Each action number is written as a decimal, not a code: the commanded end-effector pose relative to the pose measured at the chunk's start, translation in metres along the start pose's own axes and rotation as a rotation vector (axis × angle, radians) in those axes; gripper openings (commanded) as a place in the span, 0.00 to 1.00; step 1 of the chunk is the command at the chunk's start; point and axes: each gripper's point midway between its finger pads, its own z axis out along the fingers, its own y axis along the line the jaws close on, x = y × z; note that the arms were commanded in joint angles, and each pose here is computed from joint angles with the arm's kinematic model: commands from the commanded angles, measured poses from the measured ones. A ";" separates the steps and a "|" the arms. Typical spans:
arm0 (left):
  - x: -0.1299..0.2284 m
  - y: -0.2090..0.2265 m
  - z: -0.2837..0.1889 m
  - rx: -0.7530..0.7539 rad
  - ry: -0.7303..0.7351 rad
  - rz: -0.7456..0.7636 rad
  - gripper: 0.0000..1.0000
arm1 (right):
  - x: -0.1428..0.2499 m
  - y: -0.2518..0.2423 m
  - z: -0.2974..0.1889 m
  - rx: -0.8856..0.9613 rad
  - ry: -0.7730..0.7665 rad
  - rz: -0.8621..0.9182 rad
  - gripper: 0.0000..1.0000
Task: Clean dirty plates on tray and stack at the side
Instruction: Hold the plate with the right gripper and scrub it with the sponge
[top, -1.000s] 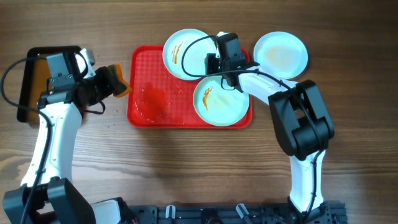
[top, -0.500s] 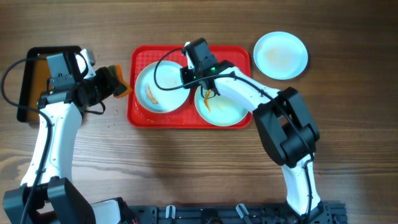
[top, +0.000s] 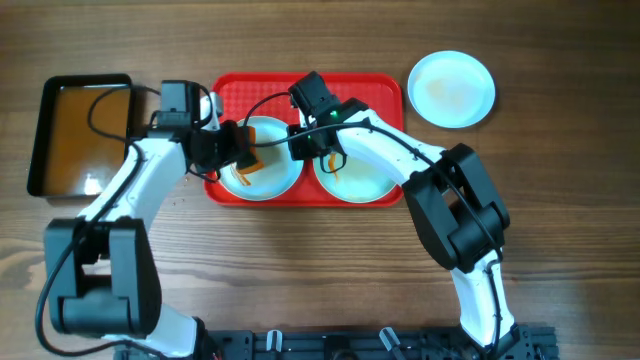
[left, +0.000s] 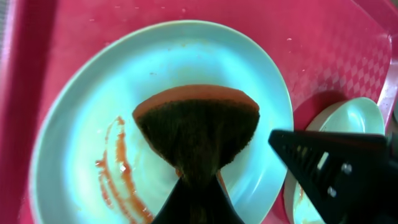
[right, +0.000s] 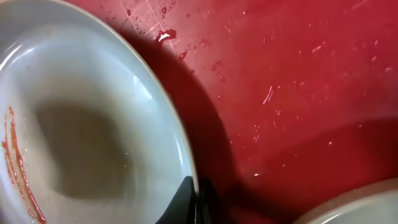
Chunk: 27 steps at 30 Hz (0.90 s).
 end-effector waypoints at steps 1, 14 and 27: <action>0.013 -0.008 0.019 0.009 0.052 -0.003 0.04 | 0.007 -0.002 0.007 0.006 0.031 0.147 0.05; 0.006 0.091 0.029 -0.603 -0.059 0.035 0.04 | 0.006 -0.011 0.007 0.059 0.013 0.179 0.04; -0.033 0.017 -0.010 -0.358 -0.212 0.084 0.04 | 0.003 -0.013 0.007 0.068 -0.002 0.178 0.04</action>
